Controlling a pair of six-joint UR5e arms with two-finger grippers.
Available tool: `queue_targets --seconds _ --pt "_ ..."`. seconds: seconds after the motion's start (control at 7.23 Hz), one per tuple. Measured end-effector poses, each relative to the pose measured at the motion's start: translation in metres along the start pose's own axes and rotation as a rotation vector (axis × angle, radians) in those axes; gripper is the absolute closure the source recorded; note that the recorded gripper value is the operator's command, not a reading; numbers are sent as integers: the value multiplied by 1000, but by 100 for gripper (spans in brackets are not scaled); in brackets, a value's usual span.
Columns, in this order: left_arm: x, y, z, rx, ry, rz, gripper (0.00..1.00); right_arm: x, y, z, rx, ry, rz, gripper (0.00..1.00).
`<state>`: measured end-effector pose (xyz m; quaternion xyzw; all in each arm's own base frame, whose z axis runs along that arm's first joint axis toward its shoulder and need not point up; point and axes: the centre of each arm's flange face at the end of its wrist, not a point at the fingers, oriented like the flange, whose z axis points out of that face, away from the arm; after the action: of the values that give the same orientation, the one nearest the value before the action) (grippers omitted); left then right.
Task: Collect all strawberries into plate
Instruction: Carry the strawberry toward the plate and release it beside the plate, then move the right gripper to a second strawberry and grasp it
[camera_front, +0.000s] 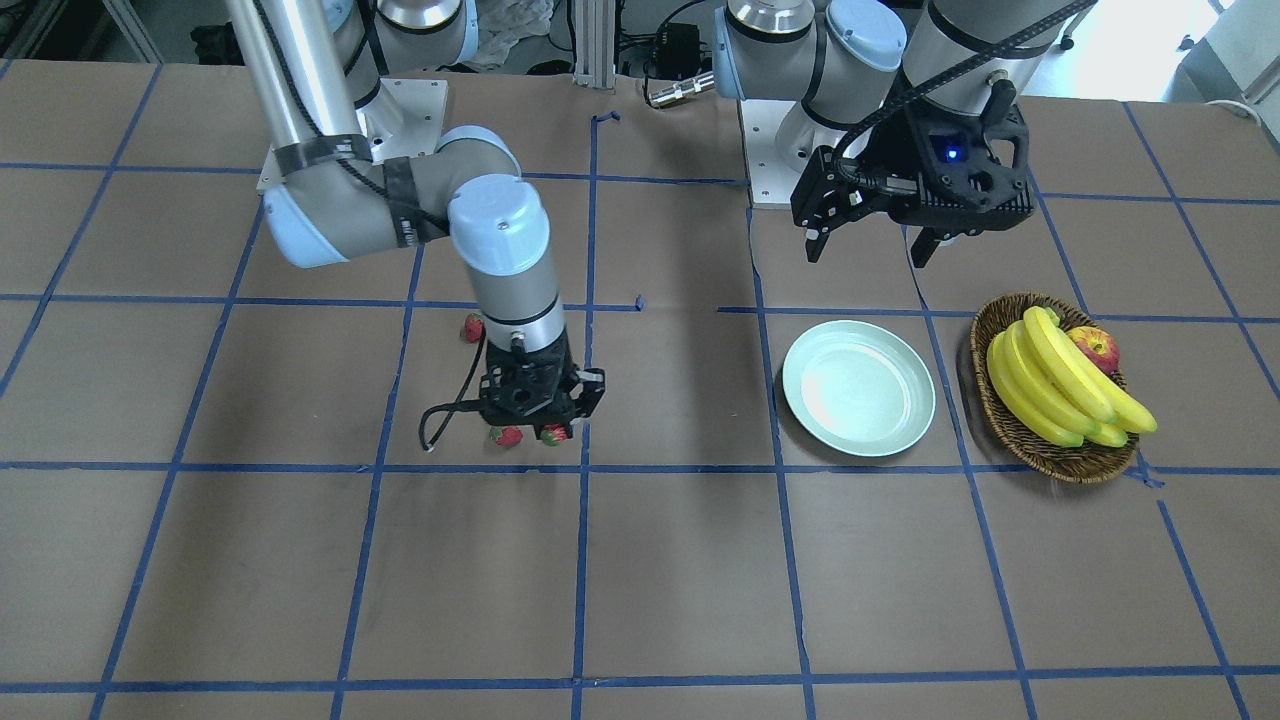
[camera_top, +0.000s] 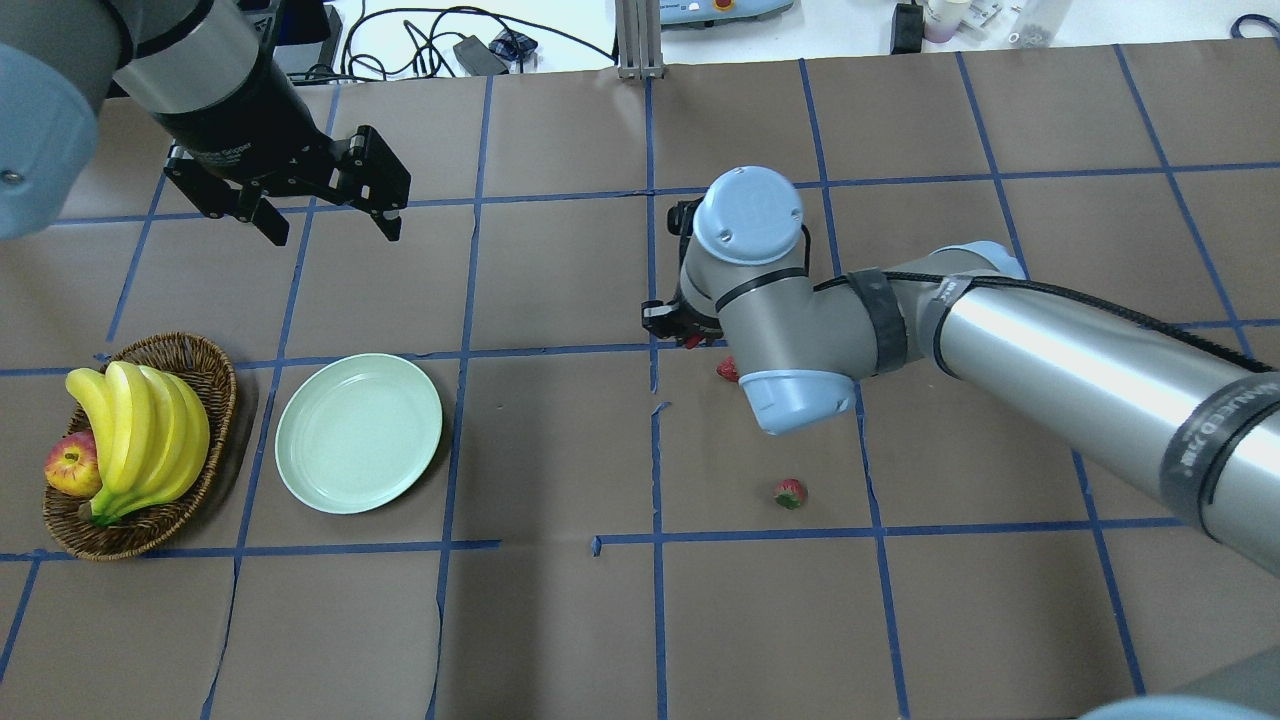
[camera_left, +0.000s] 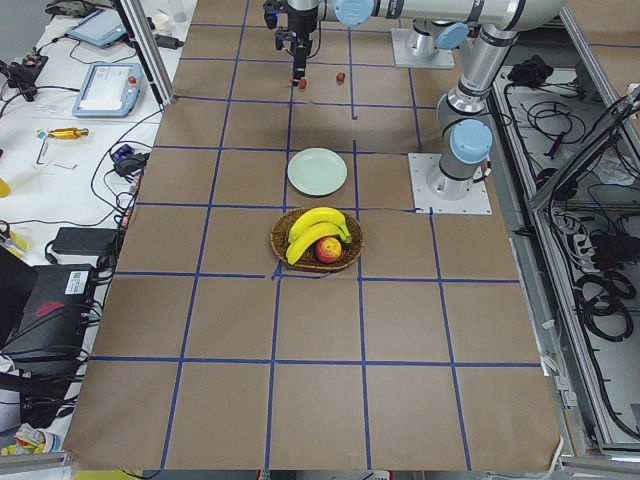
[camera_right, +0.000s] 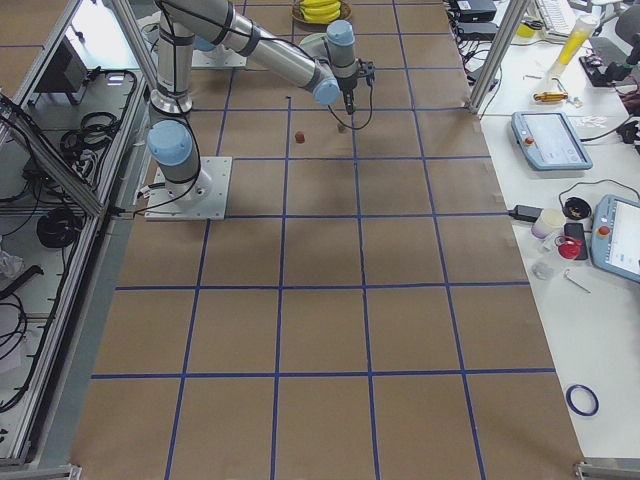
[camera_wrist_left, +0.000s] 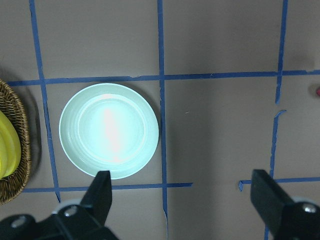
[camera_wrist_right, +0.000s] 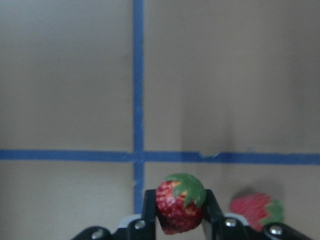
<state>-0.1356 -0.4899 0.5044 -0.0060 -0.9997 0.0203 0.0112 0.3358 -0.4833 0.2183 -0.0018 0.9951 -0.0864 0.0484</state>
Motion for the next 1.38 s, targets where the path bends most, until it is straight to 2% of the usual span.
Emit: queue_targets --seconds 0.14,0.28,0.69,0.97,1.24,1.38 --pt "0 0 0 1 0 0 0 -30 26 7 -25 4 3 63" --pt "0 1 -1 1 0 0 0 -46 44 16 -50 7 -3 1" --pt "0 1 -1 2 0 1 0 -53 54 21 -77 20 -10 0" --pt "0 1 -2 3 -2 1 0 -23 22 6 -74 35 -28 0" --pt "0 1 0 0 -1 1 0 32 -10 6 -114 72 -38 2" --pt "0 1 1 -2 0 1 0 46 -12 13 -131 100 -52 6"
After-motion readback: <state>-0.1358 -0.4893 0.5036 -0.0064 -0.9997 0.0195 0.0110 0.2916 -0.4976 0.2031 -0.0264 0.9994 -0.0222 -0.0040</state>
